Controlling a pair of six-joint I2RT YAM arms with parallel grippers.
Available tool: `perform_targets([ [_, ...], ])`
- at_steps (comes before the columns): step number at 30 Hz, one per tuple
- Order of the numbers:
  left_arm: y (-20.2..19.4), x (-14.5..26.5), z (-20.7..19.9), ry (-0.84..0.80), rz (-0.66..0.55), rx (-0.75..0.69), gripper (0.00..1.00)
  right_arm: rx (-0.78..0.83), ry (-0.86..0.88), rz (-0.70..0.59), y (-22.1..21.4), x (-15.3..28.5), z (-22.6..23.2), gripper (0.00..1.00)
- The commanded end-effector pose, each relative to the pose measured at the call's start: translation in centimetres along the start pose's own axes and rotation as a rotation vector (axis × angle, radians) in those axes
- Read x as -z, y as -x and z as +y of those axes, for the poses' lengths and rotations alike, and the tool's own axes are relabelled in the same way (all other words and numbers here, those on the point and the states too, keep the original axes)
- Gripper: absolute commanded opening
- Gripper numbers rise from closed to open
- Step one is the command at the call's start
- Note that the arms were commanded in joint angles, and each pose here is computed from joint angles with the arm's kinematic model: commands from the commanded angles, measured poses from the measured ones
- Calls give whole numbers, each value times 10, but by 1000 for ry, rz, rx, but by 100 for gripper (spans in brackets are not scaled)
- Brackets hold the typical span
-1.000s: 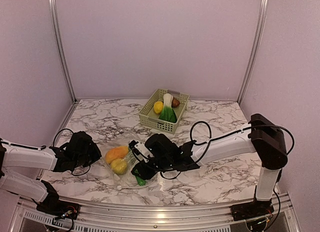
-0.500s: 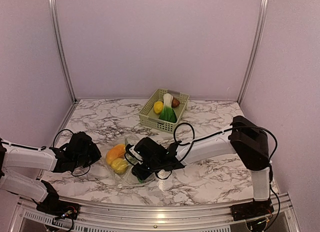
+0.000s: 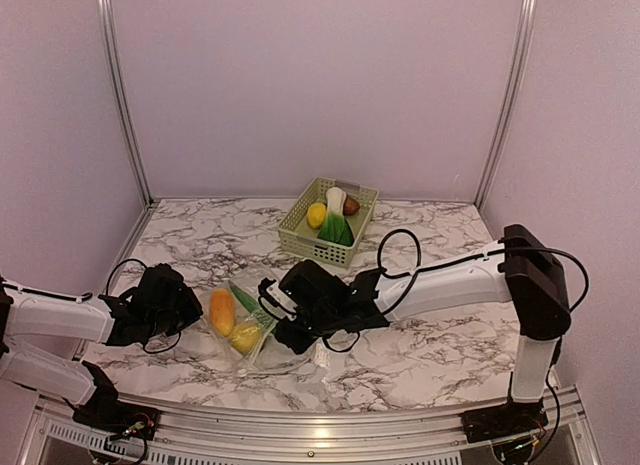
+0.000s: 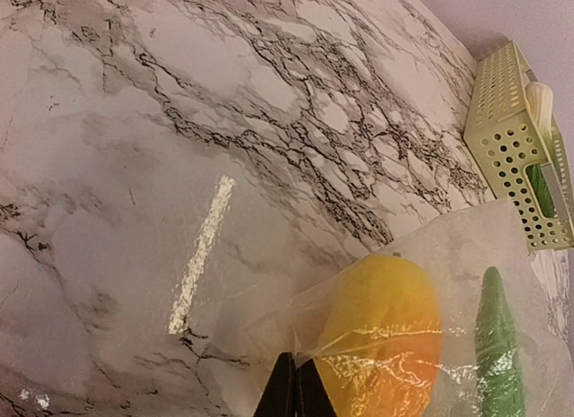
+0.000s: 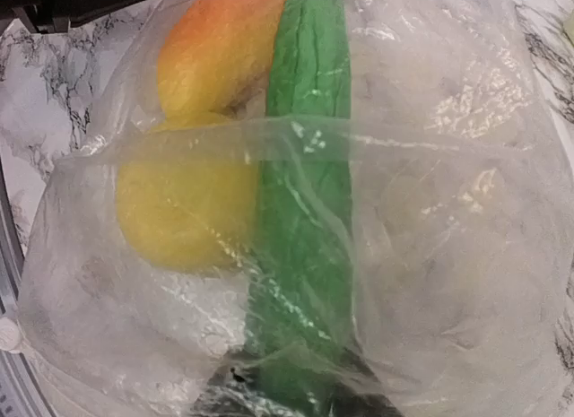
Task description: Open the zip-top bag and remove the fake food
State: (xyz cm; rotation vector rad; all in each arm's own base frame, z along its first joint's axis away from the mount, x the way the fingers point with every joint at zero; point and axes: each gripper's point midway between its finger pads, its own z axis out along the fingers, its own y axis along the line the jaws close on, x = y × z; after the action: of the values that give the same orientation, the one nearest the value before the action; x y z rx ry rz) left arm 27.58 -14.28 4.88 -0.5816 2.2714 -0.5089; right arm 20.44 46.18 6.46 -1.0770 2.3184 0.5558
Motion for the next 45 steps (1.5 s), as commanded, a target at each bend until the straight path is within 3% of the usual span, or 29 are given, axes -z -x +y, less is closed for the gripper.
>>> perform_targets([
  [1,-3,-1,8,21,2,4,0,3,24,36,-11,22,4,15],
  [10,-3,-3,9,31,3,3,0,-42,92,127,-66,43,4,11],
  [31,-7,-13,2,27,29,-5,0,-29,155,135,-135,159,-7,6],
  [36,-8,-15,1,31,35,-11,0,-23,135,141,-134,176,-1,4],
  [45,-9,-19,-4,22,47,-20,0,-79,90,-163,-36,187,-15,3],
])
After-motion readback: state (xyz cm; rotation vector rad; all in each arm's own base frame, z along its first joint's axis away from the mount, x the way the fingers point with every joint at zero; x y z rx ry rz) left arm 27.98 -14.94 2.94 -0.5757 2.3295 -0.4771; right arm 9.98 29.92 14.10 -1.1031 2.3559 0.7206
